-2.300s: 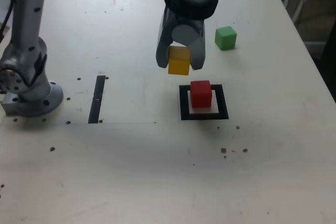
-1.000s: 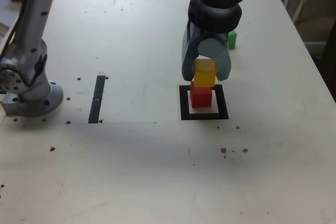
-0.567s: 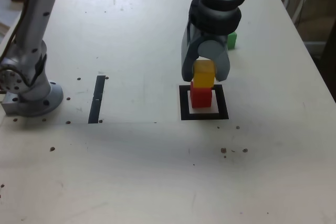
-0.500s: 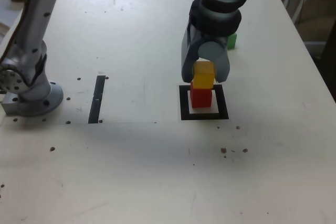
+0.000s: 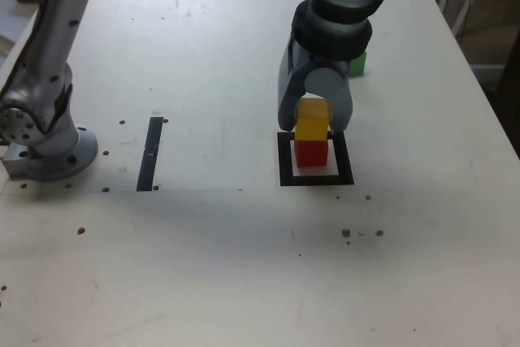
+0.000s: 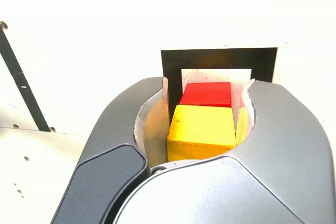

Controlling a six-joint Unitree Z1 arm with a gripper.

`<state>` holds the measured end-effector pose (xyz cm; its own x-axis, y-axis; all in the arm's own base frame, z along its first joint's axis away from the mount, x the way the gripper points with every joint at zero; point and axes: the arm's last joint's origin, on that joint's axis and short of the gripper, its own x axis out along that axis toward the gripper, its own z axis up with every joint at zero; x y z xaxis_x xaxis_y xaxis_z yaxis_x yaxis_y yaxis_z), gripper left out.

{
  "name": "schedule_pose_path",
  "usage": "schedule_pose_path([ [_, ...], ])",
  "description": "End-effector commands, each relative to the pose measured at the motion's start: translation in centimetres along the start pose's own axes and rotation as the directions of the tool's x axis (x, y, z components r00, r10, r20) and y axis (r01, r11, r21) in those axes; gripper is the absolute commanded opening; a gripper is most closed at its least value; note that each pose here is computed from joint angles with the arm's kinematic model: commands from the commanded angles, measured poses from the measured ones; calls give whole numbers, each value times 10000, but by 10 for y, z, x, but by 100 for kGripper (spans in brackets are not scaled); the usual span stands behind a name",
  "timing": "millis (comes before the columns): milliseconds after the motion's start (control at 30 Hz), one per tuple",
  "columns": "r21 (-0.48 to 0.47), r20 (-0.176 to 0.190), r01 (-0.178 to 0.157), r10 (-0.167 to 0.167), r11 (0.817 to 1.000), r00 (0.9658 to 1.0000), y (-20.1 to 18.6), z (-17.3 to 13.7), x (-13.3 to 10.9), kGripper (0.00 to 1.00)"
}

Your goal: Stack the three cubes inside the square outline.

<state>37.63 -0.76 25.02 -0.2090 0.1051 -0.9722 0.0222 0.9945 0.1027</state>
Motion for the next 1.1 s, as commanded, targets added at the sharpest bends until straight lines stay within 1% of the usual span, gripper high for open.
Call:
schedule_pose_path([
  [0, -1, -63, 34, -34, 10000, 10000, 1, -2, 0, 46],
  [167, -3, -44, 97, -97, 10000, 9999, 0, -1, 0, 48],
  [233, -6, -14, 106, -106, 9999, 9999, 0, -1, -1, 50],
  [300, -6, 2, 103, -103, 9999, 9999, 0, -1, -1, 55],
  [367, 0, 6, 94, -94, 10000, 10000, 0, -1, -1, 62],
  [567, 44, -45, 105, -105, 9999, 9999, 1, -5, -5, 91],
  [633, 50, -73, 122, -122, 9999, 9999, 1, -7, -7, 96],
  [733, 54, -126, 163, -162, 9999, 9998, 1, -8, -8, 99],
  [867, 51, -100, 168, -167, 9998, 9998, 2, -11, -13, 99],
  [1067, -103, 338, 26, -23, 9999, 9994, 17, -16, -32, 100],
])
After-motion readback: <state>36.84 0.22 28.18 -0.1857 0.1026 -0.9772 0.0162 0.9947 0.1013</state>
